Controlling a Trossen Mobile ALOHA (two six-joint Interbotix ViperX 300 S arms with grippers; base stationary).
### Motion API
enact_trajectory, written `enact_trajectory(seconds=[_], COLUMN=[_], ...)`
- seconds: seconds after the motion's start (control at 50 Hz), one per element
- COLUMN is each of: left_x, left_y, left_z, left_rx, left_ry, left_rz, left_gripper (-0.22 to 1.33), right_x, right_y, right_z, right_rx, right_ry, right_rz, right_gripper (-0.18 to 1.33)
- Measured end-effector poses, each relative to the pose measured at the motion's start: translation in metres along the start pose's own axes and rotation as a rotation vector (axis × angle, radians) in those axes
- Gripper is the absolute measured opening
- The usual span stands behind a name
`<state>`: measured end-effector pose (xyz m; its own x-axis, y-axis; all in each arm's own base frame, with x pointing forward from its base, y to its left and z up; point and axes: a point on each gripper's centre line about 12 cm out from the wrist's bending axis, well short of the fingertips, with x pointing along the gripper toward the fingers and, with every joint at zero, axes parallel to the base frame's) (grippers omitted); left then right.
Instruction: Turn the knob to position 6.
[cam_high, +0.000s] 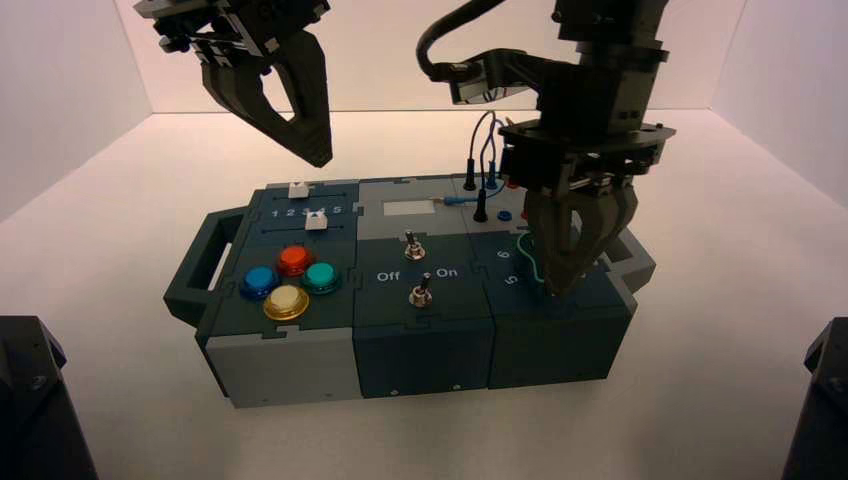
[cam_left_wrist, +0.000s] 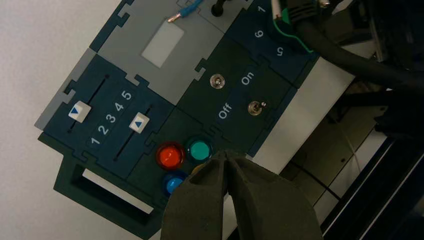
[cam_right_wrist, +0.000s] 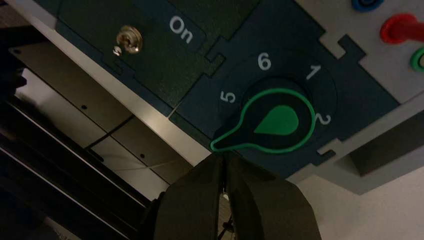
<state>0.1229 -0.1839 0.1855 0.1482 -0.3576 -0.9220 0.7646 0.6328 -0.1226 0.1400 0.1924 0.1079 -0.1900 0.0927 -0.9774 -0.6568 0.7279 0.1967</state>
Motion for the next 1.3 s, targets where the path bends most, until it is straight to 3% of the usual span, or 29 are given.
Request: enact_trajectory(seconds=[0.8,1.3], left_x=[-0.001,0.003], left_y=[0.001,0.002], left_z=[-0.005,-0.010], left_rx=[0.007,0.013], left_ry=[0.008,0.023], left_rz=[0.005,0.009], left_gripper=[-0.16,-0.16], right_x=[0.002,0.000], right_y=[0.007,0.006], right_z=[0.036,0.049], right_rx=[-0.013,-0.026], right_ry=[-0.008,-0.010], right_rz=[-0.001,-0.016], right_gripper=[-0.14,-0.14])
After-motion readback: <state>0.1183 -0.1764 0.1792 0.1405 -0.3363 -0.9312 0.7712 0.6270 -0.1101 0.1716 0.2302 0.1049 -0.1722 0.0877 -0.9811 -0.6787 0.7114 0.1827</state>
